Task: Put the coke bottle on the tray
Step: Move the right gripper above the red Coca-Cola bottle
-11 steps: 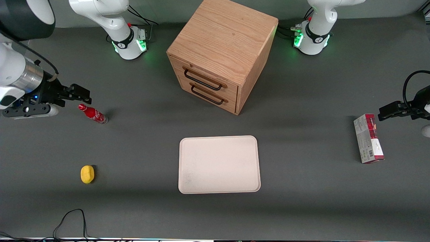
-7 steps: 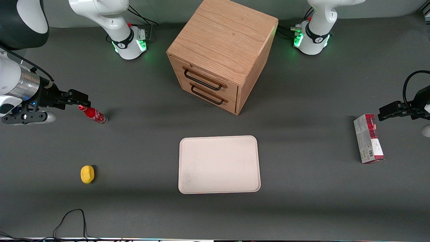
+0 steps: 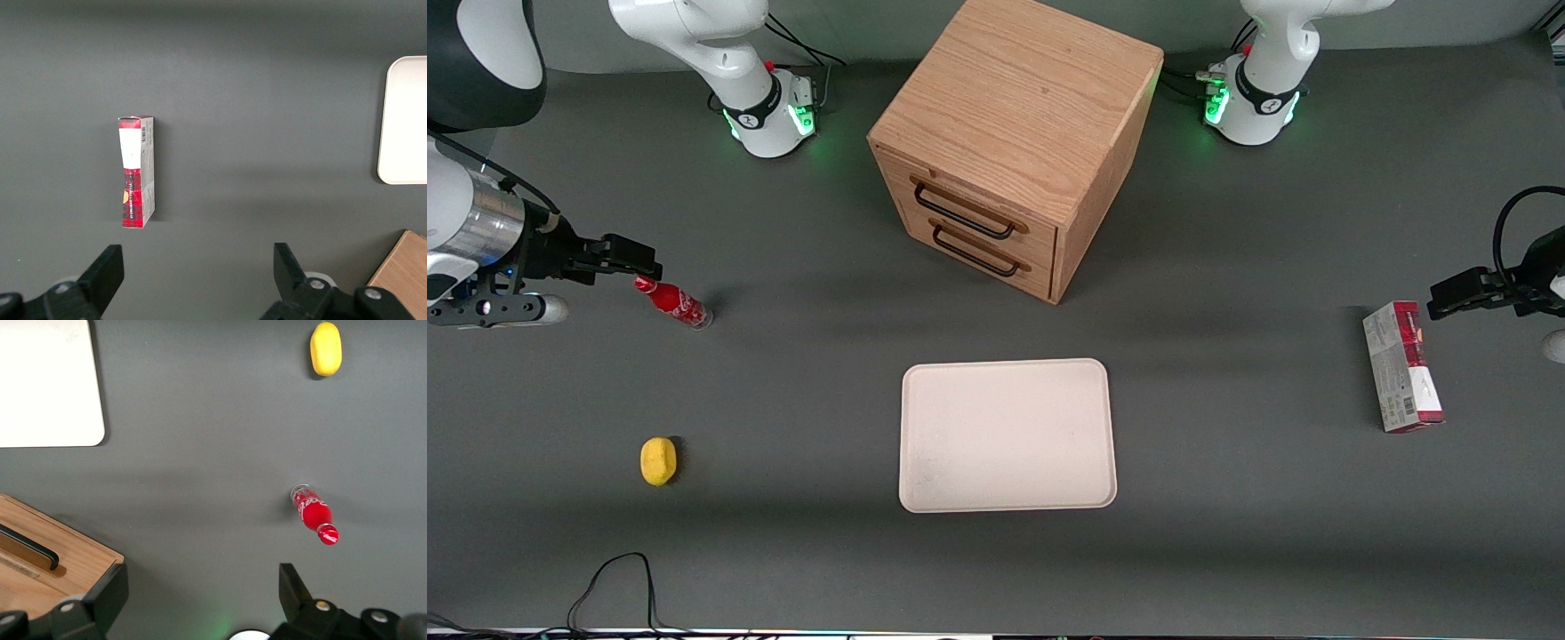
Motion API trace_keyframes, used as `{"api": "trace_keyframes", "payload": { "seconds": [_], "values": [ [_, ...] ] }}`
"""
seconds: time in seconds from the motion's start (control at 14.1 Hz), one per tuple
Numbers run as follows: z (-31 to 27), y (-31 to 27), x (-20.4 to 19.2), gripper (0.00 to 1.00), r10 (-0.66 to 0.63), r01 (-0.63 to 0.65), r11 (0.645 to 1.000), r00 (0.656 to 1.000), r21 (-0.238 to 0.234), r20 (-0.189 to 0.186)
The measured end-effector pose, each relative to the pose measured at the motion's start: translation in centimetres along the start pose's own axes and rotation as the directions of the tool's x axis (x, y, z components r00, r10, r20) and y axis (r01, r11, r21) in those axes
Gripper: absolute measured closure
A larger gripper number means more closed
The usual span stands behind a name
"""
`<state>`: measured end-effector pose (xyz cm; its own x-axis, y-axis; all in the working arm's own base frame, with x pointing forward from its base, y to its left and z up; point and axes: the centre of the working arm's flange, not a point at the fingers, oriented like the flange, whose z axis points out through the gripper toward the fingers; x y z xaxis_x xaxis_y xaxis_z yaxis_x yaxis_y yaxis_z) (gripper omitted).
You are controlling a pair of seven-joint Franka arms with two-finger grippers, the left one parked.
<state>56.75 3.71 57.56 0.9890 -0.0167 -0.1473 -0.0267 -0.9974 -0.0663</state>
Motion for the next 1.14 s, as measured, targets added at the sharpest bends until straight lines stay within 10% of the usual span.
{"api": "trace_keyframes", "payload": {
  "seconds": [0.78, 1.14],
  "values": [
    [-1.2, -0.1, -1.3, 0.00, -0.007, 0.007, 1.000, 1.000, -0.023, 0.000],
    [-1.6, 5.2, -6.2, 0.00, -0.021, 0.024, 0.992, 0.999, -0.123, 0.028]
  ]
}}
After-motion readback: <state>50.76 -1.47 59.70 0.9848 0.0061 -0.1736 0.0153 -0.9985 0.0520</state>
